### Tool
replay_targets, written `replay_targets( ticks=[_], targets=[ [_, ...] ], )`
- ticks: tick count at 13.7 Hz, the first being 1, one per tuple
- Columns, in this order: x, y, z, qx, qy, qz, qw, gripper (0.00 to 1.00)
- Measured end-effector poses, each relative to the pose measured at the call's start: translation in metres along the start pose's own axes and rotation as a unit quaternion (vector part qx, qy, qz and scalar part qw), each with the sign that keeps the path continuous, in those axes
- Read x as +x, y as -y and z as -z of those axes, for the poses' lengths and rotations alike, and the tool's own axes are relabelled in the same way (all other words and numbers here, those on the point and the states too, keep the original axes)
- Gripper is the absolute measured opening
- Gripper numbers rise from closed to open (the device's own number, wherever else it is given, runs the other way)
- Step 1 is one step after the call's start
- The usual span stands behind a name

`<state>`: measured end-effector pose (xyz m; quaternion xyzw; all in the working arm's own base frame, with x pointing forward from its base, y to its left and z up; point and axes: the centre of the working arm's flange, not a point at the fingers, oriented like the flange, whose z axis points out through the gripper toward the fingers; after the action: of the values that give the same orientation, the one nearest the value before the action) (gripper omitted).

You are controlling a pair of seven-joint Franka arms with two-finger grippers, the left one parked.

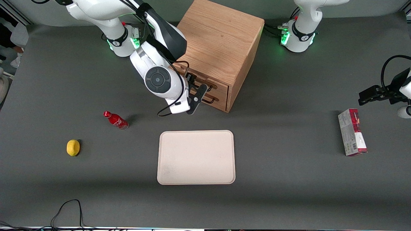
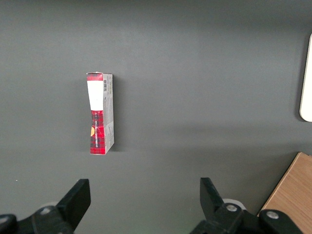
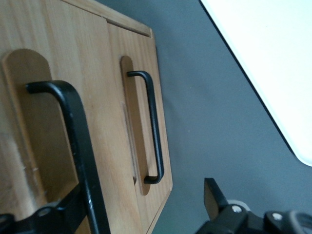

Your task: Open upper drawer

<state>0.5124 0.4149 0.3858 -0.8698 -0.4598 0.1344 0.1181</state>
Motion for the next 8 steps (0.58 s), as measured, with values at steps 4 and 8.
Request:
replay_targets(
  ticks=[4, 8],
  targets=[
    [-0.0004, -0.0112, -0.0105, -0.007, -0.005, -0.005, 1.0000, 1.00],
    [-0.0007, -0.0123, -0.0101, -0.008, -0.005, -0.001, 1.0000, 1.00]
  ],
)
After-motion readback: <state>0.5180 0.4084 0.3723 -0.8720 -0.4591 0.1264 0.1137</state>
